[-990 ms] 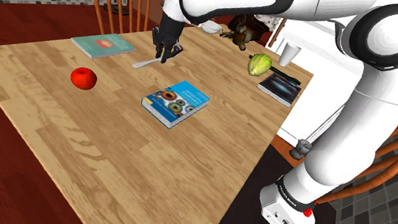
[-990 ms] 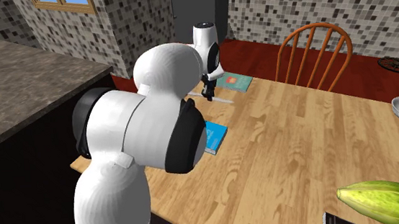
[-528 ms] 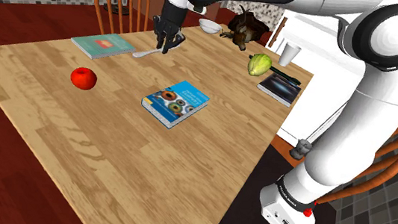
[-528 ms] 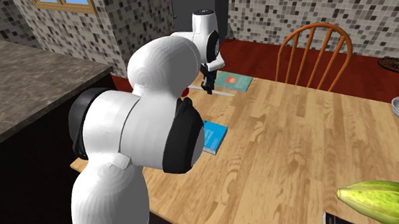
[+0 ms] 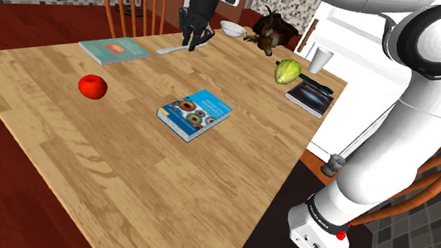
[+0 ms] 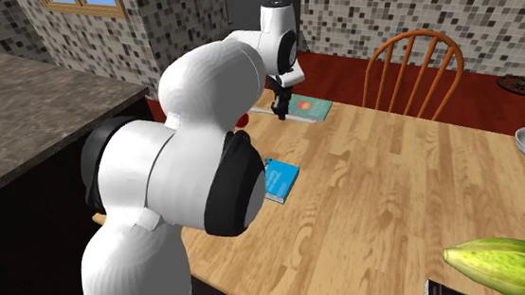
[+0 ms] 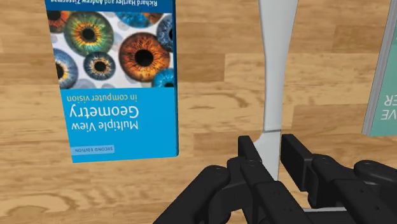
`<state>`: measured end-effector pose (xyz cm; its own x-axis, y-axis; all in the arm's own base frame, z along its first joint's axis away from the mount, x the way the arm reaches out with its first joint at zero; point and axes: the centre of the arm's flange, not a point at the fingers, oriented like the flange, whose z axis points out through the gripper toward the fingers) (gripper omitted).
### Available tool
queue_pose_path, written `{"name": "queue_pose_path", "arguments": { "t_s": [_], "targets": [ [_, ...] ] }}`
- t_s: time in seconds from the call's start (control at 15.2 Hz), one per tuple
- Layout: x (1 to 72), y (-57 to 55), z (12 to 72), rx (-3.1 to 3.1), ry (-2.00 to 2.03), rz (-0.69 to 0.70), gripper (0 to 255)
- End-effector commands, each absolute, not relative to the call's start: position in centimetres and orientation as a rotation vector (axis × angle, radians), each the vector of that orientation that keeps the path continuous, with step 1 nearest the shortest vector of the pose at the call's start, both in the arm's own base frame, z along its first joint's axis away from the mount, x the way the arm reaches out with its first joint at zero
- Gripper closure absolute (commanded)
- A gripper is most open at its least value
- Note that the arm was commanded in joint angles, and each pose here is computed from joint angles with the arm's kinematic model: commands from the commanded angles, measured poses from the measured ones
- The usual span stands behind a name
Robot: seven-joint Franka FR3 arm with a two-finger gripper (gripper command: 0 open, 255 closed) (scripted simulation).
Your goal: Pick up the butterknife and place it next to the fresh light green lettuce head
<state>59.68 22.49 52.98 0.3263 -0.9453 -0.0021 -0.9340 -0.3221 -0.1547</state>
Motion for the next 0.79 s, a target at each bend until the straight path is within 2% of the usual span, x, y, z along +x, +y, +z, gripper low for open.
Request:
{"name": "queue_pose_path", "arguments": {
  "t_s": [0.0, 0.73],
  "targets": [
    [59.8, 19.9, 53.1, -2.452, 1.747, -0.133, 255],
    [60.6, 5.4, 53.1, -2.452, 1.747, -0.133, 255]
  ]
}}
